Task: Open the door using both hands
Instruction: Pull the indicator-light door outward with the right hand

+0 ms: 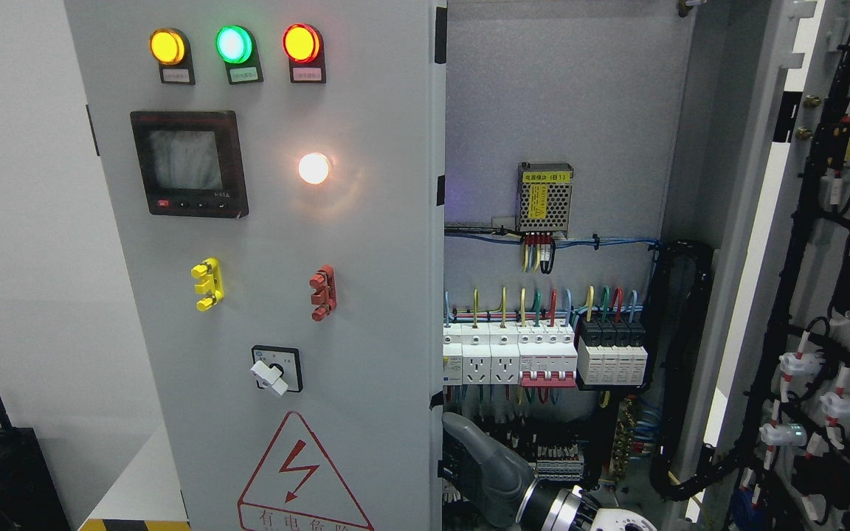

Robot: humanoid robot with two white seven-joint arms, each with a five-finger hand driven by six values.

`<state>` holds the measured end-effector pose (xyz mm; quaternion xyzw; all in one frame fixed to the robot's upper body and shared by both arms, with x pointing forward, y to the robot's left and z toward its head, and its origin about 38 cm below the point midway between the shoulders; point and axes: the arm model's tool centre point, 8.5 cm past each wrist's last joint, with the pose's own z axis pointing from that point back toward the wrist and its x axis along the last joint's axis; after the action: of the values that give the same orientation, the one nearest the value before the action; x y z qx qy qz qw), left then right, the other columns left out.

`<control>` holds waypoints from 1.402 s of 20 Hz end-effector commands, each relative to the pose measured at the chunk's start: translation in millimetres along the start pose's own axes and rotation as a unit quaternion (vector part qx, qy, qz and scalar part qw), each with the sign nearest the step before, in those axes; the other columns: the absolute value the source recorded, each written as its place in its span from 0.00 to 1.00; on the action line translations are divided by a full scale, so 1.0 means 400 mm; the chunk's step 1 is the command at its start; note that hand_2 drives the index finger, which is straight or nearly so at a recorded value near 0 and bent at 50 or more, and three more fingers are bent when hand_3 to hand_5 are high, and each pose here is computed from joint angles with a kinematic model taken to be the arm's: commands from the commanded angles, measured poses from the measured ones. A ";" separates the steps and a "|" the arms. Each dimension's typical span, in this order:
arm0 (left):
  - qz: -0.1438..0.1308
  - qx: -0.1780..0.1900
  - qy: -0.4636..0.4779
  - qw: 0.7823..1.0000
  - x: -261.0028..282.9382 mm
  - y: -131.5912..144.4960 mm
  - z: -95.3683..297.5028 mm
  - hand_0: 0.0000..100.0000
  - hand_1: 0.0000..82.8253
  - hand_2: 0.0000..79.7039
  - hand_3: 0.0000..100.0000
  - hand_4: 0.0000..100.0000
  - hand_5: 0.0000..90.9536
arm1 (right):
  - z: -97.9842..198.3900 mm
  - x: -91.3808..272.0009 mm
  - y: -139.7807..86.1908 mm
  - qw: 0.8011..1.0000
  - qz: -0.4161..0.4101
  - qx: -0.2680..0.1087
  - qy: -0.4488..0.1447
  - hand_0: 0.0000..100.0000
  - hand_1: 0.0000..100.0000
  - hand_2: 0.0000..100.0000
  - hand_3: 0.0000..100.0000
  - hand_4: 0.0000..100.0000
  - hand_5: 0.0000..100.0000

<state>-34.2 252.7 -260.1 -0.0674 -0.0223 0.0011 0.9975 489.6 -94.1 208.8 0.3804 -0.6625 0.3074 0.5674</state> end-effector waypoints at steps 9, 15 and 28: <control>-0.001 -0.013 -0.014 1.000 0.024 -0.043 -0.011 0.00 0.00 0.00 0.00 0.00 0.00 | -0.001 -0.006 0.058 1.000 0.000 0.023 -0.012 0.38 0.00 0.00 0.00 0.00 0.00; -0.002 -0.013 -0.015 1.000 0.026 -0.043 -0.011 0.00 0.00 0.00 0.00 0.00 0.00 | -0.002 -0.001 0.065 0.999 0.001 0.031 -0.016 0.38 0.00 0.00 0.00 0.00 0.00; -0.001 -0.012 -0.014 1.000 0.024 -0.041 -0.011 0.00 0.00 0.00 0.00 0.00 0.00 | 0.002 0.000 0.096 0.998 0.003 0.067 -0.021 0.38 0.00 0.00 0.00 0.00 0.00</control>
<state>-33.9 252.7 -260.1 -0.0674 -0.0226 0.0011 0.9975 459.8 -68.2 207.3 0.4270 -0.6515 0.3343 0.5305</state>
